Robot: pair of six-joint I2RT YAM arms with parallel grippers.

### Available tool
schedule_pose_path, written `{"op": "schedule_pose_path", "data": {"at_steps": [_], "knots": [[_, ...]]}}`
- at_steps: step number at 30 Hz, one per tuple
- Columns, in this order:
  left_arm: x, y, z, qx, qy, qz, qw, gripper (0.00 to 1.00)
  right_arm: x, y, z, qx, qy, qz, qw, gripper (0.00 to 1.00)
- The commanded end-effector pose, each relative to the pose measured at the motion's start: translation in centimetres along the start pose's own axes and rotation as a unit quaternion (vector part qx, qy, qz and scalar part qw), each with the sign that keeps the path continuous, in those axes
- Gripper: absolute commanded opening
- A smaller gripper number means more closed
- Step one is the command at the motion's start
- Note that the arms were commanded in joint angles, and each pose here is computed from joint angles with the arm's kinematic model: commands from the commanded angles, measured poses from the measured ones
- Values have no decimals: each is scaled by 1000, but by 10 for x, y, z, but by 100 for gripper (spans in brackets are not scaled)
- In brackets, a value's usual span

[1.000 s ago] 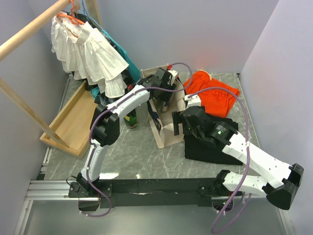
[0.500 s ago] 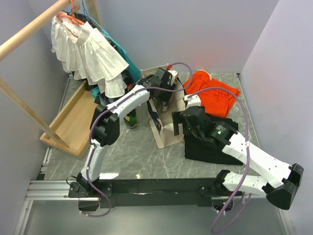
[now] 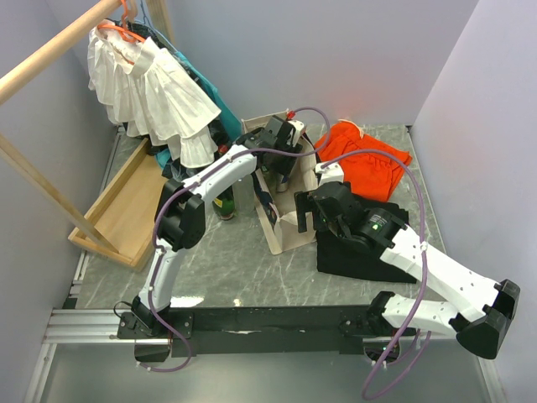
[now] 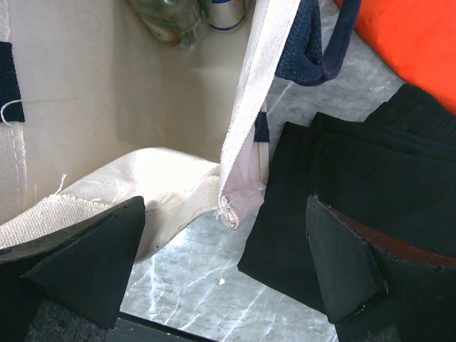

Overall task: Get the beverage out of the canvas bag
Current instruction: Take out the drink from the canvas bag.

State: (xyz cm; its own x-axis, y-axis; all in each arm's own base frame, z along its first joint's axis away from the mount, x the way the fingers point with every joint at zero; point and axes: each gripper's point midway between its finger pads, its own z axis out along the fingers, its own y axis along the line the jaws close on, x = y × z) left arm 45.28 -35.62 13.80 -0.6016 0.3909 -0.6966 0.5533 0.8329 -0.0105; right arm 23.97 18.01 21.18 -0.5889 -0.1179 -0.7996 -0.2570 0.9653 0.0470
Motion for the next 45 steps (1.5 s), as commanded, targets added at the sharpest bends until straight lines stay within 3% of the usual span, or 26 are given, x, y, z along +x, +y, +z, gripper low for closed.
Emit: {"op": "schedule_pose_path", "data": {"at_steps": [1,45], "knots": [[-24,-5,-36,14,-23,0,1000,1,-6,1,-4,-2,-4,-5,1000,100],[-75,-19,-101,36,-92,21,995,1,-8,-2,-9,3,-10,7,1000,100]]}}
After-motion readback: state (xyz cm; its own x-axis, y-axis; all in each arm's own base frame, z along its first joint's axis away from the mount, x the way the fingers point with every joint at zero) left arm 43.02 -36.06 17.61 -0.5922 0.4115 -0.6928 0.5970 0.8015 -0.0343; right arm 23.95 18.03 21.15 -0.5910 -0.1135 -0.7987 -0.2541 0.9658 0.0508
